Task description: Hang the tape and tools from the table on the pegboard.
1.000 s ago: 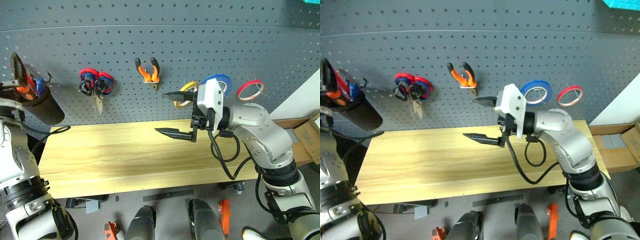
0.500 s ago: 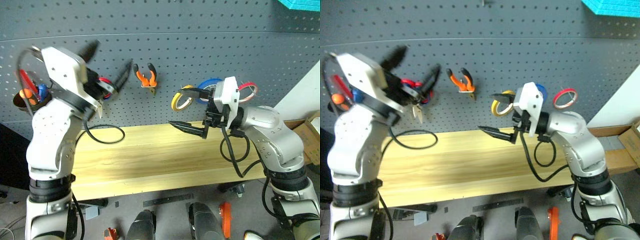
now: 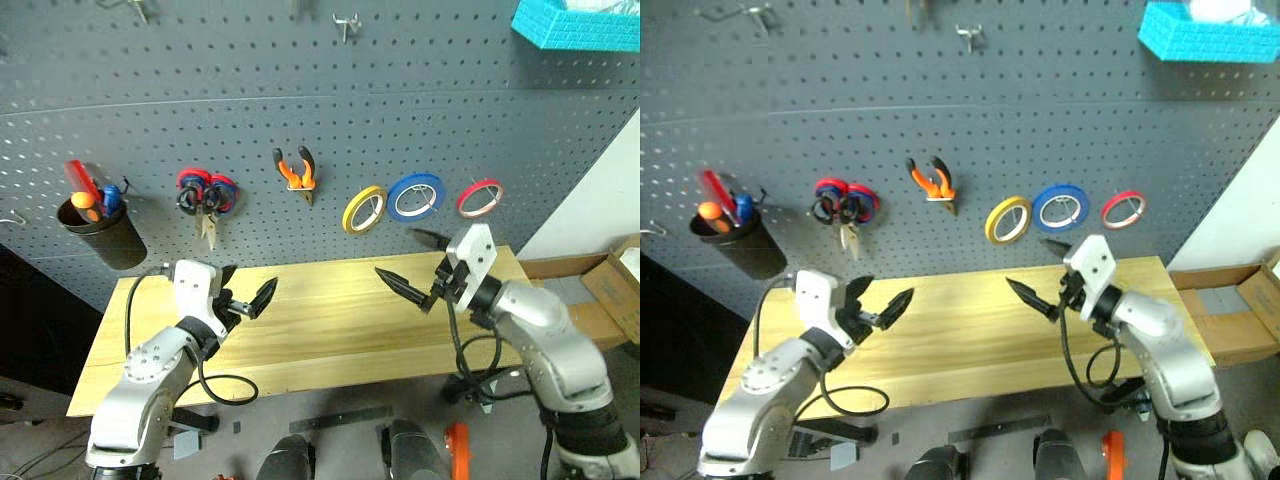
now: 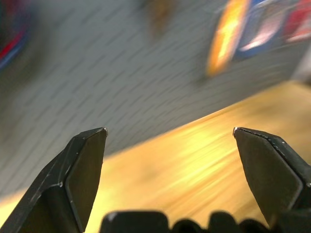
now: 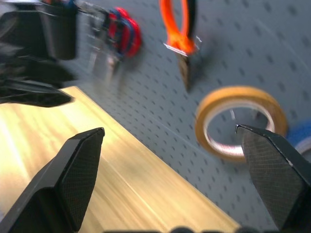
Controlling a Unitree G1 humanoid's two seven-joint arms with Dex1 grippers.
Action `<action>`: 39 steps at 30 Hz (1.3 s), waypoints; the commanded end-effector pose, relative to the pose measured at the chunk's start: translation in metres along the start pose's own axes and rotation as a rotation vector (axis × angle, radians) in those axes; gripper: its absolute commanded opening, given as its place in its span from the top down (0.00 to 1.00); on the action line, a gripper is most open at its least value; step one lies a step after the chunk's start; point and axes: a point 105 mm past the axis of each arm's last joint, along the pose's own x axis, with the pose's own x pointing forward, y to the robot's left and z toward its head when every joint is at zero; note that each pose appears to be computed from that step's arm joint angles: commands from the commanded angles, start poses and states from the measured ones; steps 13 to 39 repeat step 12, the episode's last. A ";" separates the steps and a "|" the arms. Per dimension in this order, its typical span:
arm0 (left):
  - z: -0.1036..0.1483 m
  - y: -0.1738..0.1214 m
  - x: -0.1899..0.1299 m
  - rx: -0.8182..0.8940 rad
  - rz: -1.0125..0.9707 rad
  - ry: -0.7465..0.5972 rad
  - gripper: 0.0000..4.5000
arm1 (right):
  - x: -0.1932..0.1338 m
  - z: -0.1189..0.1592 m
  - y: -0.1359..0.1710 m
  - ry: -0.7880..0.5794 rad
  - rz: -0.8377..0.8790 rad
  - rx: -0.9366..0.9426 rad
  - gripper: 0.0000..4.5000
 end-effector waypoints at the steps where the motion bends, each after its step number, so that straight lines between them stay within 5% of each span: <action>1: -0.002 0.031 -0.002 0.003 0.164 -0.058 0.01 | -0.011 -0.038 -0.009 0.080 -0.126 -0.077 0.00; 12: -0.044 0.066 -0.004 0.023 0.375 -0.006 0.01 | -0.052 -0.133 -0.037 0.228 -0.485 0.065 0.00; 39: -0.044 0.066 -0.004 0.023 0.375 -0.006 0.01 | -0.052 -0.133 -0.037 0.228 -0.485 0.065 0.00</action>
